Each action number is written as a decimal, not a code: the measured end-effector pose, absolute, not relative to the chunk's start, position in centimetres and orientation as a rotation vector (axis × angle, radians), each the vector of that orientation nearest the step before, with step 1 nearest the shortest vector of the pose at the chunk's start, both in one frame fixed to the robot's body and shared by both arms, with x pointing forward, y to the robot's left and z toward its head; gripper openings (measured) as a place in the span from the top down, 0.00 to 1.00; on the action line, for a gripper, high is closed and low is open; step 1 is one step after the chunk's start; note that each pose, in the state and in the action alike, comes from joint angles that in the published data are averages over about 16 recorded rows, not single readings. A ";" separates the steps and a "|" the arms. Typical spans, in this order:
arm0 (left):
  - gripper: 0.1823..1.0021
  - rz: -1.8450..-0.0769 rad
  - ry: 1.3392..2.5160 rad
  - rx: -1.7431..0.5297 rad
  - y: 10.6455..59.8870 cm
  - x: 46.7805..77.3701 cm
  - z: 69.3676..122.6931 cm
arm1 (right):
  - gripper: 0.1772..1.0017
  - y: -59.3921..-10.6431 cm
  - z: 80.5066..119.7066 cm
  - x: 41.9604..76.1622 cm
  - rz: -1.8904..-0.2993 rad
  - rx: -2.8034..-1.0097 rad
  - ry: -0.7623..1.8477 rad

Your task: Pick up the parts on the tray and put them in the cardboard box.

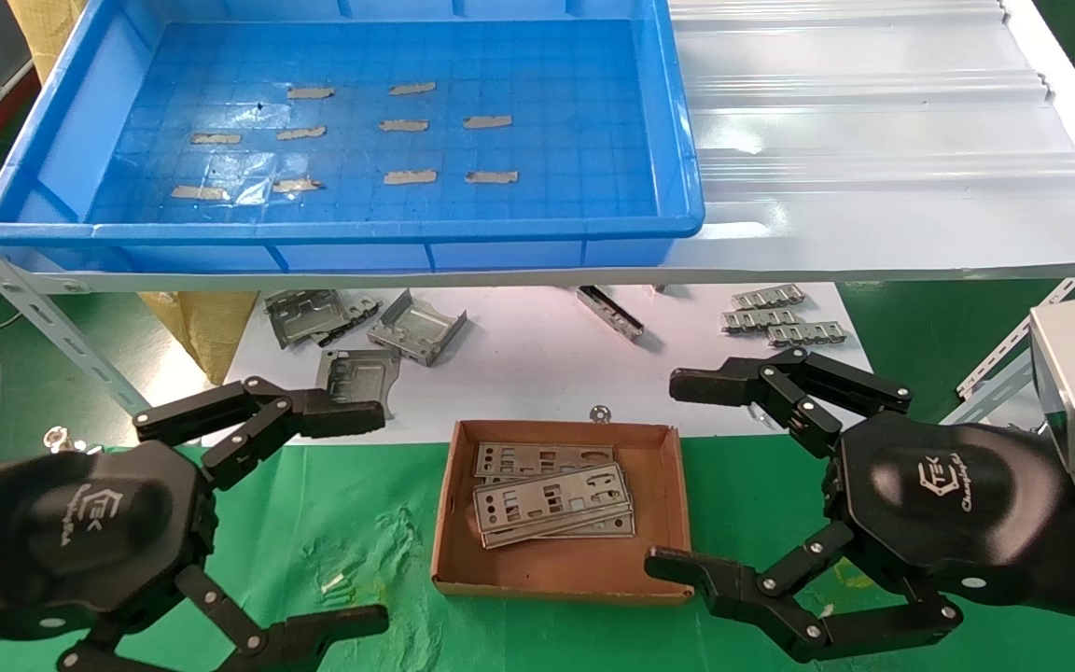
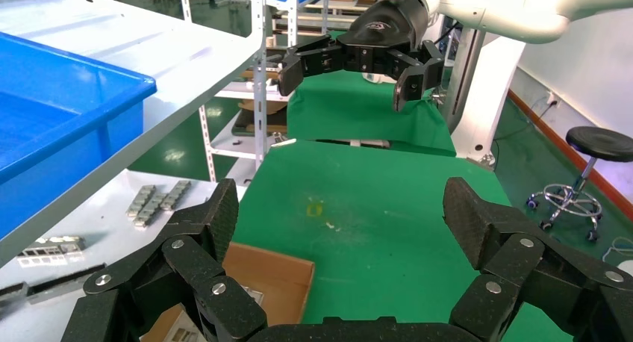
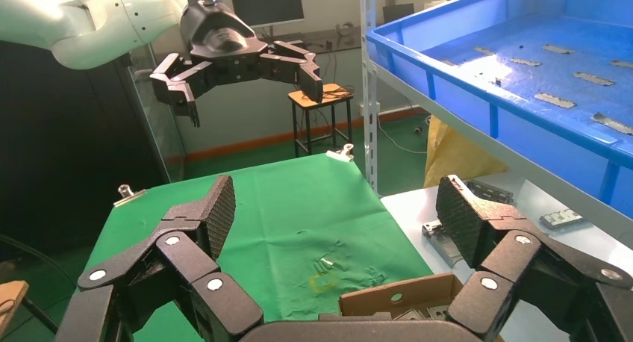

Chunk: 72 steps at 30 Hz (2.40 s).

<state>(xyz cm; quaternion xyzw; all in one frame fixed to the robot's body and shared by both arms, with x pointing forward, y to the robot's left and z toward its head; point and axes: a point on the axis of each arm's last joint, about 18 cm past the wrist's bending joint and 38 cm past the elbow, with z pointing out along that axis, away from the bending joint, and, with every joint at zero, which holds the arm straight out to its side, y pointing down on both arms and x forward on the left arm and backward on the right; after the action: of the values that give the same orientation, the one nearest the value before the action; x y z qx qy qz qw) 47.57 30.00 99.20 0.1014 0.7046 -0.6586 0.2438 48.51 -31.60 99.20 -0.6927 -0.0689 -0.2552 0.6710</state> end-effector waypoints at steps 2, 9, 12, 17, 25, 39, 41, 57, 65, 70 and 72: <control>0.00 -1.799 1.925 0.277 30.0 47.6 99.2 | 0.00 -31.6 99.2 48.5 -0.575 -1.561 -0.155; 0.00 -1.799 1.925 0.277 30.0 47.6 99.2 | 0.00 -31.6 99.2 48.5 -0.575 -1.561 -0.155; 0.00 -1.799 1.925 0.277 30.0 47.6 99.2 | 0.00 -31.6 99.2 48.5 -0.575 -1.561 -0.155; 0.00 -1.799 1.925 0.277 30.0 47.6 99.2 | 0.00 -31.6 99.2 48.5 -0.575 -1.561 -0.155; 0.00 -1.799 1.925 0.277 30.0 47.6 99.2 | 0.00 -31.6 99.2 48.5 -0.575 -1.561 -0.155; 0.00 -1.799 1.925 0.277 30.0 47.6 99.2 | 0.00 -31.6 99.2 48.5 -0.575 -1.561 -0.155; 0.00 -1.799 1.925 0.277 30.0 47.6 99.2 | 0.00 -31.6 99.2 48.5 -0.575 -1.561 -0.155; 0.00 -1.799 1.925 0.277 30.0 47.6 99.2 | 0.00 -31.6 99.2 48.5 -0.575 -1.561 -0.155; 0.00 -1.799 1.925 0.277 30.0 47.6 99.2 | 0.00 -31.6 99.2 48.5 -0.575 -1.561 -0.155; 0.00 -1.799 1.925 0.277 30.0 47.6 99.2 | 0.00 -31.6 99.2 48.5 -0.575 -1.561 -0.155; 0.00 -1.799 1.925 0.277 30.0 47.6 99.2 | 0.00 -31.6 99.2 48.5 -0.575 -1.561 -0.155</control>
<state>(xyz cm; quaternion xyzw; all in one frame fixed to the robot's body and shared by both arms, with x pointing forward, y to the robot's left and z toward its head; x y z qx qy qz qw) 47.57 30.00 99.20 0.1014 0.7046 -0.6586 0.2438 48.51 -31.60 99.19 -0.6927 -0.0689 -0.2552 0.6710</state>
